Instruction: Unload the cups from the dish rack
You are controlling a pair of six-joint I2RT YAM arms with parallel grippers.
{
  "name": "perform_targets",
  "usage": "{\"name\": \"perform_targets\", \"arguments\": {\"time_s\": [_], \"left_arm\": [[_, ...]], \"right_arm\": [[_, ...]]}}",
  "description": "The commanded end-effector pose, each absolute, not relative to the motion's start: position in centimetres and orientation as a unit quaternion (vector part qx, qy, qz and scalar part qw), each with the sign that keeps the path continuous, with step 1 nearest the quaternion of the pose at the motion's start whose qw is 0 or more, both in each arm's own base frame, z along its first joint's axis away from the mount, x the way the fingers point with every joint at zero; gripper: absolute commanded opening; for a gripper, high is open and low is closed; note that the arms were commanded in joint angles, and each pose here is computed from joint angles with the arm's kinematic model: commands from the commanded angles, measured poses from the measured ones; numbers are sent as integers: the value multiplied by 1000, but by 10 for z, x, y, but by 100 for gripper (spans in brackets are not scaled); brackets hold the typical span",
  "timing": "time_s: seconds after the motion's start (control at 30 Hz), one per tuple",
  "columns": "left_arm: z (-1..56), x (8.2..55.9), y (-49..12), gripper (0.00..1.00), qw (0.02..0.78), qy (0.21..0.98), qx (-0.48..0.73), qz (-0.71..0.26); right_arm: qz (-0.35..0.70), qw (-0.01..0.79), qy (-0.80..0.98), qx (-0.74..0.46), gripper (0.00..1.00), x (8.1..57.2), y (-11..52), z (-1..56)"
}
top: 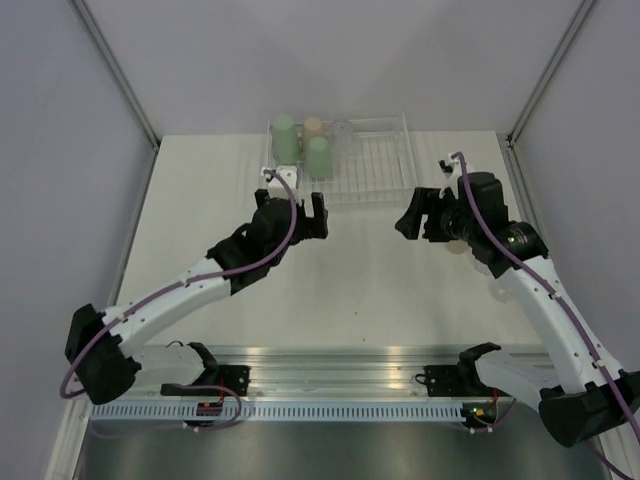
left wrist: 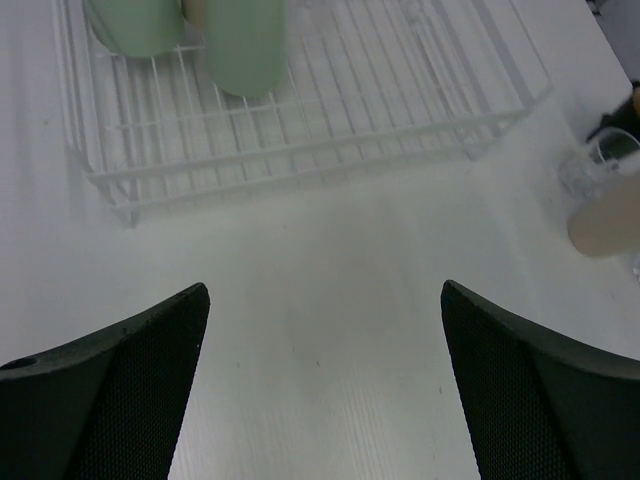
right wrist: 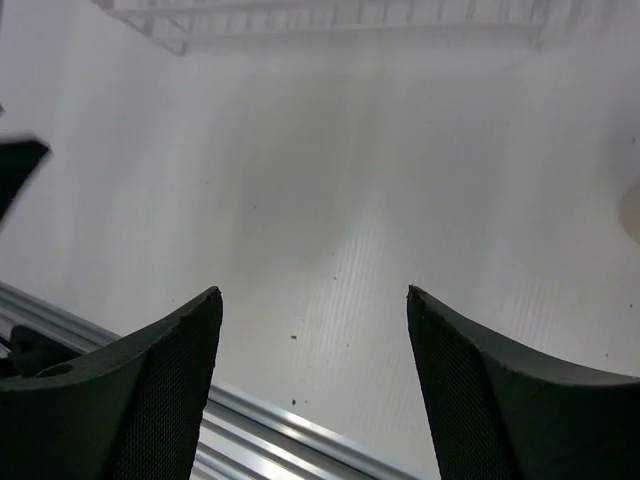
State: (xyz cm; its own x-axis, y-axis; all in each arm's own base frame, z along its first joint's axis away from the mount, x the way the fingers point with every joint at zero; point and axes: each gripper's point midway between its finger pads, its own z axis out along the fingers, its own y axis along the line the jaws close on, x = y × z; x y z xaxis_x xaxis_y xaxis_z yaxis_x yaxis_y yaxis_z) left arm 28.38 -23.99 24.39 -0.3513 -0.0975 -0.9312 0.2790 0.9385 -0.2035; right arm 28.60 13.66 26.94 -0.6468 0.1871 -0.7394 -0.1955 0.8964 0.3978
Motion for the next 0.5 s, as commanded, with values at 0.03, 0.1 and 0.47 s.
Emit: {"name": "perform_targets", "arguments": {"time_s": [0.03,0.1,0.47], "left_arm": [[259,371,-247,100,582,797,12,-161],[242,408,-261,100,569,810,14,-137],[197,522,-316,100,526,848,31,-56]], "right_arm": [[218,428,877,-20,80,263,131,245],[228,431,873,-28,80,249,130,241],[266,407,872,-52,80,207,133,209]]}}
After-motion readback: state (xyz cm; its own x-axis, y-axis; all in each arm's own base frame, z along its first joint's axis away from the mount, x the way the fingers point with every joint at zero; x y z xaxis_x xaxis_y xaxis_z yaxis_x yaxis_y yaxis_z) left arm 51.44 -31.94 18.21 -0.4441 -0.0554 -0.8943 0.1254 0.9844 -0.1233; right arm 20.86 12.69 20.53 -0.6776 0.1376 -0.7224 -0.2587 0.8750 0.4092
